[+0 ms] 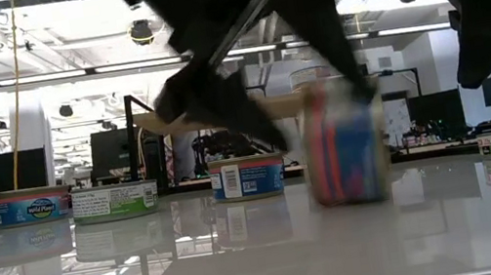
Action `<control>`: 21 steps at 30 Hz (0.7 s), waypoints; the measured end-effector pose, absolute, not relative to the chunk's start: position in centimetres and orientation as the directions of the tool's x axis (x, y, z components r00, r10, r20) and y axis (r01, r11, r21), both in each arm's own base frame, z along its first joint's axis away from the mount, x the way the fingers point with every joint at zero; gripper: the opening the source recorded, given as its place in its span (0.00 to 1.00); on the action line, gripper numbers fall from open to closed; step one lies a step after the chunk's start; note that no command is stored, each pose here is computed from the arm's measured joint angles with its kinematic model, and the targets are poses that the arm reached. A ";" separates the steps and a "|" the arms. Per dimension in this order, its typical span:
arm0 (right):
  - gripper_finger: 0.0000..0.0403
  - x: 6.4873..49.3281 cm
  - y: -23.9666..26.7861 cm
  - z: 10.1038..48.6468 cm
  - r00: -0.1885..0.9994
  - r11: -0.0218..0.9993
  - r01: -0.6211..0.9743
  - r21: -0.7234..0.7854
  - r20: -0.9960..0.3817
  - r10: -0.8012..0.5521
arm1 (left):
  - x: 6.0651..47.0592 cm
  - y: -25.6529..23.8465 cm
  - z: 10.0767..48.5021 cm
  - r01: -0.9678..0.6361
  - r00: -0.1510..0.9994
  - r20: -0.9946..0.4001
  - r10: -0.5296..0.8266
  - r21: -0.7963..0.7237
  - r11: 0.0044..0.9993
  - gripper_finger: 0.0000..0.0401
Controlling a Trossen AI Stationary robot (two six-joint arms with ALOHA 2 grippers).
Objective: Stack canned seafood by type on shelf
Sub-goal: Put the blue and pink tuna can on the shelf, then put the blue pink tuna can on the shelf
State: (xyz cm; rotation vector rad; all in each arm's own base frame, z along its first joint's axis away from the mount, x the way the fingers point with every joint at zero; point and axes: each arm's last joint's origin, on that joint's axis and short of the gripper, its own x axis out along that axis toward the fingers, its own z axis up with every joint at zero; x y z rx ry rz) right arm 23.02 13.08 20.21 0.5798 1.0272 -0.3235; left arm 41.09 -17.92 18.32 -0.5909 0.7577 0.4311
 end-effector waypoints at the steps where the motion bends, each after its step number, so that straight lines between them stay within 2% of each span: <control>1: 0.13 23.0 13.1 20.2 0.489 0.805 0.512 0.299 -0.872 0.013 | 40.9 -17.8 18.1 -0.572 0.635 -0.755 0.161 -0.320 0.755 0.85; 9: 0.13 23.0 13.1 20.2 0.491 0.806 0.512 0.298 -0.871 0.011 | 40.2 -17.5 17.6 -0.637 0.570 -0.799 0.195 -0.280 0.718 0.85; 21: 0.13 23.0 13.1 20.2 0.491 0.816 0.499 0.290 -0.871 0.008 | 40.5 -16.7 17.8 -0.718 0.592 -0.733 0.333 -0.292 0.632 0.85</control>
